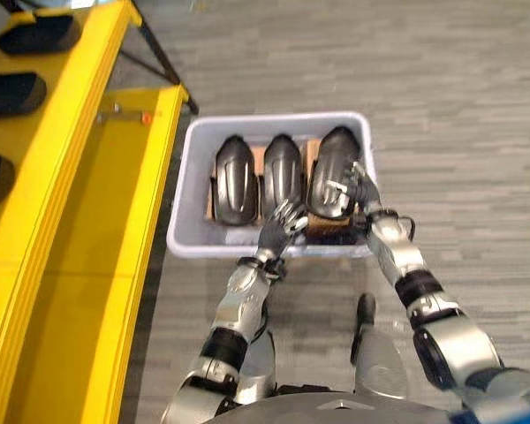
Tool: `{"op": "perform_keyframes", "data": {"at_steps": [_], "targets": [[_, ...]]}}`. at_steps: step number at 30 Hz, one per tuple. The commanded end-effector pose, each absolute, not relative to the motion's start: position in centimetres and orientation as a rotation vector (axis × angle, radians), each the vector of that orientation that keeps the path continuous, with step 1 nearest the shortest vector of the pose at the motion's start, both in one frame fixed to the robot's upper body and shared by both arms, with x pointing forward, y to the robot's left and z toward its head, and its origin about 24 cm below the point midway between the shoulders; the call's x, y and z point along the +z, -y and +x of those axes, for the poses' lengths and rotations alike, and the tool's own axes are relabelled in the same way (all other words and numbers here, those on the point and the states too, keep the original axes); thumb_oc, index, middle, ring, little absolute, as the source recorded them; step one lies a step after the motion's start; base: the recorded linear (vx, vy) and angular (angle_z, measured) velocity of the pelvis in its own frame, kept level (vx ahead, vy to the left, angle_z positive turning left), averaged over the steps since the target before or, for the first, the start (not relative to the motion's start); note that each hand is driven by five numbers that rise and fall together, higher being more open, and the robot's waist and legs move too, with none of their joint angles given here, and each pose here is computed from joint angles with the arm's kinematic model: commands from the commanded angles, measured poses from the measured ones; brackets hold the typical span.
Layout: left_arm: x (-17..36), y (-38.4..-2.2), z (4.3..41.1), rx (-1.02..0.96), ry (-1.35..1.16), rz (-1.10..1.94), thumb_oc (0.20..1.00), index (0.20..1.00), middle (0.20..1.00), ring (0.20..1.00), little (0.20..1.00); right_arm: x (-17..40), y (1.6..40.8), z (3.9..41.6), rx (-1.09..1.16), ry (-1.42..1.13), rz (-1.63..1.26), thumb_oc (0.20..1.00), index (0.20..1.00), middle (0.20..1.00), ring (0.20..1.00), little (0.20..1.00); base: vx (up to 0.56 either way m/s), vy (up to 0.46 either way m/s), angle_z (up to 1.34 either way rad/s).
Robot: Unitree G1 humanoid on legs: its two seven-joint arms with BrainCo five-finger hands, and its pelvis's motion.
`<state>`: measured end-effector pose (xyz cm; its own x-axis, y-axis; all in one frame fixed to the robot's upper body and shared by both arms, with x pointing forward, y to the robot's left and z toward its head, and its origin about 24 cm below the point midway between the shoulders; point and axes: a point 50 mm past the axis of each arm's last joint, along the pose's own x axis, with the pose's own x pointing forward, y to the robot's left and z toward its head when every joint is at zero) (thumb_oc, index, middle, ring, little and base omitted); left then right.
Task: Move parts from the plastic box to the shelf.
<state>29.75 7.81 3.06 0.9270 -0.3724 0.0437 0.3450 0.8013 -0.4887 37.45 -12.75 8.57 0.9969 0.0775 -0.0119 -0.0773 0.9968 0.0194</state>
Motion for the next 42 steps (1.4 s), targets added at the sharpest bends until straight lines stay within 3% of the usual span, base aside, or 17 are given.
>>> {"op": "perform_keyframes", "data": {"at_steps": [1,11,18,28,34,42], "targets": [[5.6,-9.4,30.1,-0.327,0.092,-0.539,1.0,1.0,1.0,1.0,1.0,12.7,12.1,38.3,0.05,0.172,0.092,1.0,1.0,1.0,1.0,1.0,-0.03,-0.002,0.1],[6.6,-9.5,30.0,-0.328,0.13,-0.526,1.0,1.0,1.0,1.0,1.0,15.5,13.4,39.6,-0.005,0.235,0.03,1.0,1.0,1.0,1.0,1.0,-0.02,0.021,0.09],[7.6,-7.5,29.6,-0.394,0.14,-0.546,1.0,1.0,1.0,1.0,1.0,17.9,18.5,41.1,-0.163,0.227,-0.028,1.0,1.0,1.0,1.0,1.0,-0.02,0.035,0.07],[9.0,-5.3,29.7,-0.443,0.149,-0.549,1.0,1.0,1.0,1.0,1.0,20.5,21.0,41.9,-0.207,0.195,-0.198,1.0,1.0,1.0,1.0,1.0,-0.01,0.037,0.09],[8.7,-3.6,29.2,-0.461,0.111,-0.596,1.0,1.0,1.0,1.0,1.0,16.4,23.4,41.3,-0.223,-0.004,-0.267,1.0,1.0,1.0,1.0,1.0,0.01,0.085,0.08],[8.1,-3.2,28.9,-0.46,0.077,-0.618,1.0,1.0,1.0,1.0,1.0,11.7,19.8,40.8,-0.003,-0.141,-0.465,1.0,1.0,1.0,1.0,1.0,0.0,0.054,-0.01]]}}
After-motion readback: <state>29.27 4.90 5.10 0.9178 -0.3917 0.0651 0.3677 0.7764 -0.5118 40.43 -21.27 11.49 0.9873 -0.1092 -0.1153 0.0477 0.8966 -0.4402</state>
